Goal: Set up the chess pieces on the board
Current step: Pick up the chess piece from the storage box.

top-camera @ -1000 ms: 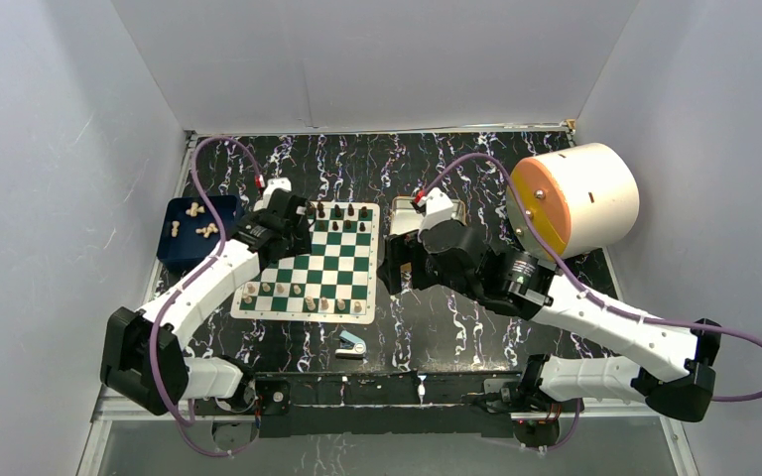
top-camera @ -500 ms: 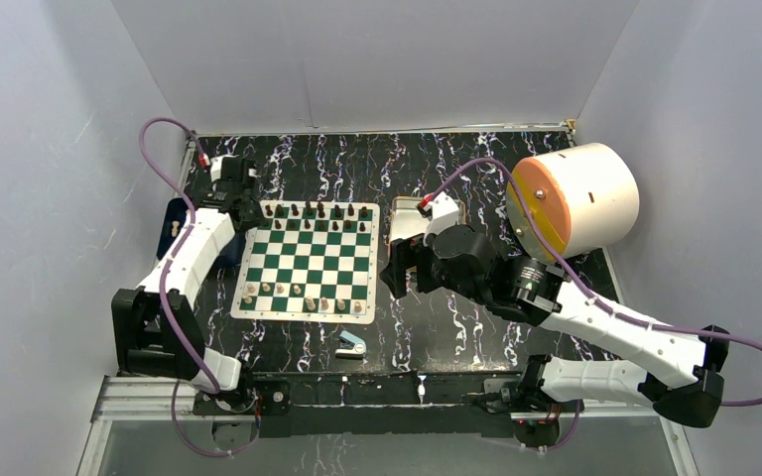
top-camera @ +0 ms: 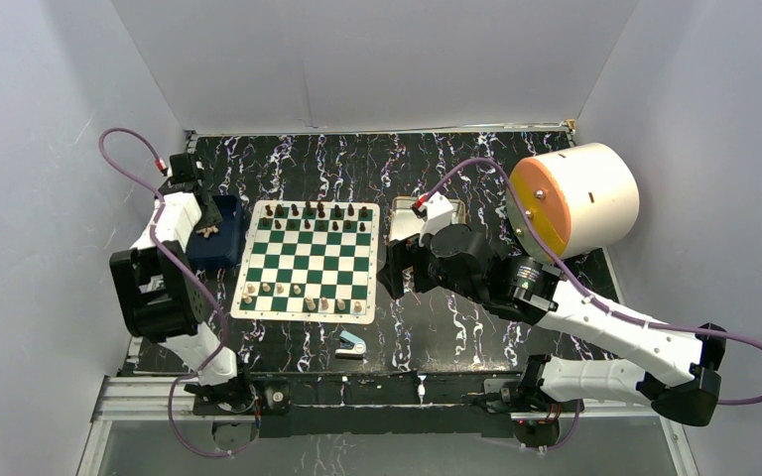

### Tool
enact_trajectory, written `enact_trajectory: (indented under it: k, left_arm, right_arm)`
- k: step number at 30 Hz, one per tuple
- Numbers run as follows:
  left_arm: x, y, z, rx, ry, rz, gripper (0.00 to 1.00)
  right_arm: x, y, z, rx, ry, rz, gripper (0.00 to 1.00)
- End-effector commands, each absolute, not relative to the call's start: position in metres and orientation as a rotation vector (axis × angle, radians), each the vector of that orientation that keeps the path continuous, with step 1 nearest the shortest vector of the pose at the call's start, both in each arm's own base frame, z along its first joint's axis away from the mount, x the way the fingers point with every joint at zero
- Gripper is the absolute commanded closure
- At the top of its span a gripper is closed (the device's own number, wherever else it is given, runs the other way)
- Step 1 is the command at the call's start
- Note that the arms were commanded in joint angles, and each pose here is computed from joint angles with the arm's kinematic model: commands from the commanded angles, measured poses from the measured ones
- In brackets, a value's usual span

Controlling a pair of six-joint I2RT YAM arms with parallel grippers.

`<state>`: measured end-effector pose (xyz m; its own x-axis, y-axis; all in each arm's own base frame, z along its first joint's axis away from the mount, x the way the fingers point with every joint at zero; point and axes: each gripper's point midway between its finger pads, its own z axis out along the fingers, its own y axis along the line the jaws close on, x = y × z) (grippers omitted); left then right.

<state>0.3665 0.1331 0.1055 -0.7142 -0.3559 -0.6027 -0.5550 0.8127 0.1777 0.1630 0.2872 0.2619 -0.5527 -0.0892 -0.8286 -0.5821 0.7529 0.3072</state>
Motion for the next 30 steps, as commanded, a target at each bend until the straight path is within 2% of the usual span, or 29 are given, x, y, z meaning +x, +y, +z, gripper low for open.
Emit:
enact_trajectory:
  k: [1, 5, 21, 30]
  left_arm:
    - [0.393, 0.141, 0.110, -0.643, 2.405, 0.401, 0.54]
    - [0.400, 0.150, 0.090, -0.681, 2.430, 0.308, 0.54]
    - [0.420, 0.153, 0.042, -0.653, 2.534, 0.236, 0.59]
    - [0.416, 0.147, 0.038, -0.646, 2.563, 0.201, 0.67]
  right_arm:
    - [0.169, 0.296, 0.277, -0.499, 2.022, 0.753, 0.01]
    - [0.171, 0.296, 0.279, -0.493, 2.008, 0.748, 0.01]
    - [0.177, 0.301, 0.272, -0.523, 1.996, 0.712, 0.01]
    - [0.180, 0.302, 0.276, -0.537, 1.975, 0.698, 0.01]
